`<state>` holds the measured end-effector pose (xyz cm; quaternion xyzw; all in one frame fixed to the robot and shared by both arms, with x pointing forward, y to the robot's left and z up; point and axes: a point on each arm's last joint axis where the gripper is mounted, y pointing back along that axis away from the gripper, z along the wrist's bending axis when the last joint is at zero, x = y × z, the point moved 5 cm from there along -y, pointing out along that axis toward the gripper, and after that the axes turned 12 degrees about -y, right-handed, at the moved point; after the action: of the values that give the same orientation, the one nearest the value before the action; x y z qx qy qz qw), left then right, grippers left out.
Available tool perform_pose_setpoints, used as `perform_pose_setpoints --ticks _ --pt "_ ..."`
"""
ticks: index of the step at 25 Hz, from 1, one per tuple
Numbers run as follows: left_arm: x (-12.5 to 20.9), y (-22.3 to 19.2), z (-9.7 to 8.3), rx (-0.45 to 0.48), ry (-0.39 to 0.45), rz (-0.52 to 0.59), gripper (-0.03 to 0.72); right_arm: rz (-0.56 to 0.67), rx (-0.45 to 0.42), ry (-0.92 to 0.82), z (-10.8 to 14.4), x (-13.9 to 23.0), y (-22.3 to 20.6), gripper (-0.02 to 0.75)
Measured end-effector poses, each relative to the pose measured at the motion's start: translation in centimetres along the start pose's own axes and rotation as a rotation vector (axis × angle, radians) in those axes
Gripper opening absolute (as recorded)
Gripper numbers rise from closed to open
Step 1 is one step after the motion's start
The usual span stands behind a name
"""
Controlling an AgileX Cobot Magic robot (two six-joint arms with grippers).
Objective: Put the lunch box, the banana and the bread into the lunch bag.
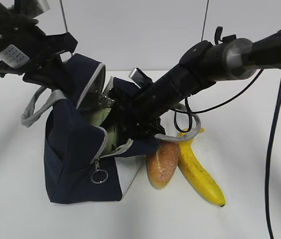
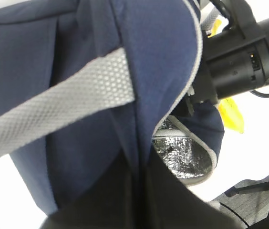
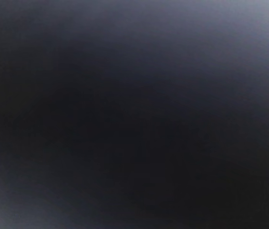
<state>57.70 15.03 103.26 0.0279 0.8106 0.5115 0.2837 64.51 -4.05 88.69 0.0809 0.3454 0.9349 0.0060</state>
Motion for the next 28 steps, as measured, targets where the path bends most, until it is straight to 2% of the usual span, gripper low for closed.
perform_pose_setpoints --ticks 5,8,11,16,23,28 --pt "0.0 0.0 0.0 0.000 -0.001 0.000 -0.001 0.021 -0.016 0.016 0.3 0.3 0.1 0.539" --pt "0.0 0.0 0.0 0.000 -0.001 0.001 -0.001 0.061 -0.028 0.039 1.0 0.7 0.4 0.565" --pt "0.0 0.0 0.0 0.000 -0.002 0.003 -0.001 0.097 -0.042 0.088 2.3 0.9 1.2 0.541" --pt "0.2 0.0 0.0 -0.002 -0.006 0.016 -0.001 0.055 -0.060 0.176 5.2 -0.2 2.8 0.431" --pt "0.3 0.0 0.0 -0.001 -0.007 0.020 -0.001 -0.027 0.113 0.227 5.7 -0.8 5.5 0.394" --pt "0.3 0.0 0.1 -0.007 -0.010 0.023 -0.001 -0.094 0.183 0.291 7.1 0.1 8.5 0.393"
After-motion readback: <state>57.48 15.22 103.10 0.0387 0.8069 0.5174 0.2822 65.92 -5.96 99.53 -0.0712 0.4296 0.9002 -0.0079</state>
